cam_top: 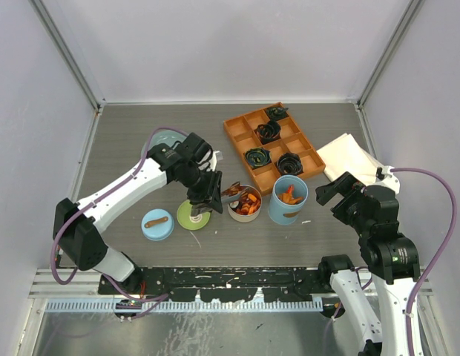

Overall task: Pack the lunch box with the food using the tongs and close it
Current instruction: Place the fake food in the packing box, then place the clamp at the center of the board.

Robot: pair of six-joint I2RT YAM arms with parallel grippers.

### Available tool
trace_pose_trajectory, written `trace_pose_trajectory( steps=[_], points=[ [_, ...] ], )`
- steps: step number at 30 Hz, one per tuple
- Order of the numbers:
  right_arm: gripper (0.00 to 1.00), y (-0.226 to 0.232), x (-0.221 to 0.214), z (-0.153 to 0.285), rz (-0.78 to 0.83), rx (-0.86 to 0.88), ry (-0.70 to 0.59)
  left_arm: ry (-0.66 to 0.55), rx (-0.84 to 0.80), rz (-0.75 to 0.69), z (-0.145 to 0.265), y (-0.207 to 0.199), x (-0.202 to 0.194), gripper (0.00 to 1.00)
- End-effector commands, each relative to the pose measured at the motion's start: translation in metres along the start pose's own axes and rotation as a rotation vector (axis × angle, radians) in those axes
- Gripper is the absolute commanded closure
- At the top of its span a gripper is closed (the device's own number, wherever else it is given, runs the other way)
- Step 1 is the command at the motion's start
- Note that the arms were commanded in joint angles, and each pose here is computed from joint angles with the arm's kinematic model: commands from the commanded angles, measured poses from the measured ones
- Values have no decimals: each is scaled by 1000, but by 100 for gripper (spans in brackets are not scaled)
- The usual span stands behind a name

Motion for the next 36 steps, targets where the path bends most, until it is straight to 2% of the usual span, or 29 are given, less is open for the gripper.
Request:
trace_pose_trajectory(
  steps=[1,7,12,18,21,27,31,33,36],
  points=[
    [0,5,8,2,-4,20,-37,-70,-38,-35,8,-11,12,62],
    [0,4,7,2,-3,17,-38,-94,-21,-40,14,-12,15,63],
    [0,4,8,2,-1,14,-41,-230,53,3,38,5,25,64],
    [0,5,9,3,7,16,-41,-535,182,267,103,94,34,65],
    [0,4,10,3,17,16,-46,-630,257,350,124,139,29,64],
    [0,4,12,2,54,9,-46,-674,332,536,126,214,24,65],
    [0,6,15,1,87,7,-46,-669,273,713,108,261,20,66],
    [0,7,17,1,102,6,-46,-682,254,751,106,277,20,66],
    [0,7,17,0,113,5,-46,-640,279,776,98,295,18,66]
  ],
)
Point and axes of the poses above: each gripper's point midway between its finger pads, its own z axis back along the fingers, its own y axis along the line the jaws close on, x = y × z, the point moved 5 cm from there along z, back along the fingers, and after that the axes turned 7 degrees about -z, right-handed, at the moved point
